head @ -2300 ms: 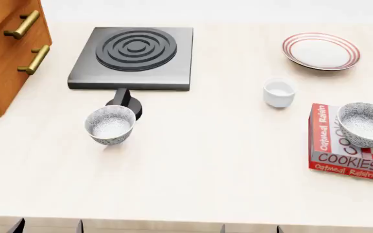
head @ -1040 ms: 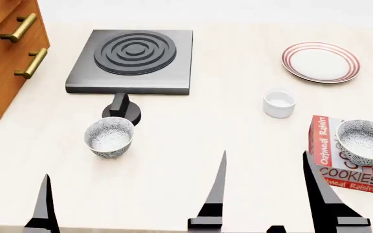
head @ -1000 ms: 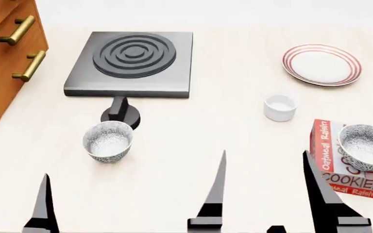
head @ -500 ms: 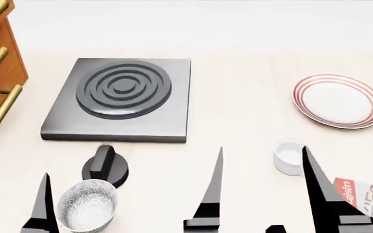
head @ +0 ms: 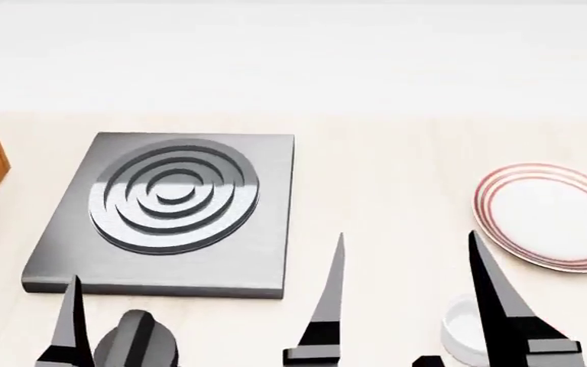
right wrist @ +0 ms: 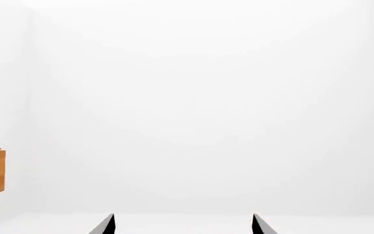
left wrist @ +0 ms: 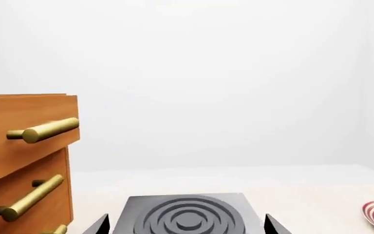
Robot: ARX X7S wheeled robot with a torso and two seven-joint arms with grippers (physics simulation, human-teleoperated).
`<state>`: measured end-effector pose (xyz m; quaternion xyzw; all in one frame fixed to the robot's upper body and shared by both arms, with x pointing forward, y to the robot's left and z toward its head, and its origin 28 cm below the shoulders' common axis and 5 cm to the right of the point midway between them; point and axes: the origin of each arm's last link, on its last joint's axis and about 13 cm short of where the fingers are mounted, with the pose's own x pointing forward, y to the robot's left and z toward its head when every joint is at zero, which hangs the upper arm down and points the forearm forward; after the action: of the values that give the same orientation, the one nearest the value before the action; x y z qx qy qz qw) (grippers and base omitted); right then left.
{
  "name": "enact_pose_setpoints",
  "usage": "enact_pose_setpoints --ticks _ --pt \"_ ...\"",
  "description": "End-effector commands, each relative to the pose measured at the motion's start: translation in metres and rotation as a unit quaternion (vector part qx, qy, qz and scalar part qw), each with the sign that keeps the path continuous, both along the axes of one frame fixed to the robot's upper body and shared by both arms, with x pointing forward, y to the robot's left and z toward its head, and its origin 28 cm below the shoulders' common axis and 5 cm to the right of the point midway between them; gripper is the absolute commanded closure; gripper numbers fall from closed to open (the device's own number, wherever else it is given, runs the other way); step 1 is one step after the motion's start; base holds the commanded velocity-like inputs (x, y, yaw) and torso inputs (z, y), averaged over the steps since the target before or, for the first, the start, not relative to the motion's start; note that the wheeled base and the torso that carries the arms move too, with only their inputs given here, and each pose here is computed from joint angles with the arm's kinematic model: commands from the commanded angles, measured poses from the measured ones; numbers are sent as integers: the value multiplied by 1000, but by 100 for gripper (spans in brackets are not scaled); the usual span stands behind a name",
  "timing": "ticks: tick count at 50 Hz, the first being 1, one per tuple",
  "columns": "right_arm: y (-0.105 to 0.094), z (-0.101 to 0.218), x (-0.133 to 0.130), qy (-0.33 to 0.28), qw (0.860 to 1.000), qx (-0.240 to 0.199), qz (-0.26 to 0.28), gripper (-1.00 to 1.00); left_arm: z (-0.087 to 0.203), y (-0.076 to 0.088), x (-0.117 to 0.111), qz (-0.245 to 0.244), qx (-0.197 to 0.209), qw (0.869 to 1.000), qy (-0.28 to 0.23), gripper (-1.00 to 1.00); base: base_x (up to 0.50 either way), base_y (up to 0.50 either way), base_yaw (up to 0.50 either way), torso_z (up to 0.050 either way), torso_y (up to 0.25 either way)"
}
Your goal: Pick the akita bowl on the cookies box and place it on the plate.
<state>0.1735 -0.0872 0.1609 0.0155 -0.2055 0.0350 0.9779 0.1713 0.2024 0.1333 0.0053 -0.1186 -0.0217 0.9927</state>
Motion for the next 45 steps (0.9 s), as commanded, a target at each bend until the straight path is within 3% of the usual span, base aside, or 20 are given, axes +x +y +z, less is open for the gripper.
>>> enact_pose_setpoints --ticks 1,36,37,45 --pt "-3 3 -2 -21 1000 17 8 -100 2 1 0 -10 -14 1000 -11 -100 0 -500 0 0 0" --pt "-5 4 -4 -22 999 27 10 -100 3 0 -1 -9 -14 1000 -8 -100 0 -500 0 0 0" --pt "-5 4 -3 -11 1000 7 -1 -100 3 0 -1 -8 -16 1000 -6 -100 0 0 0 0 0" --pt "-4 3 -3 -10 1000 9 2 -100 1 -1 -1 -8 -10 1000 6 -100 0 0 0 20 0"
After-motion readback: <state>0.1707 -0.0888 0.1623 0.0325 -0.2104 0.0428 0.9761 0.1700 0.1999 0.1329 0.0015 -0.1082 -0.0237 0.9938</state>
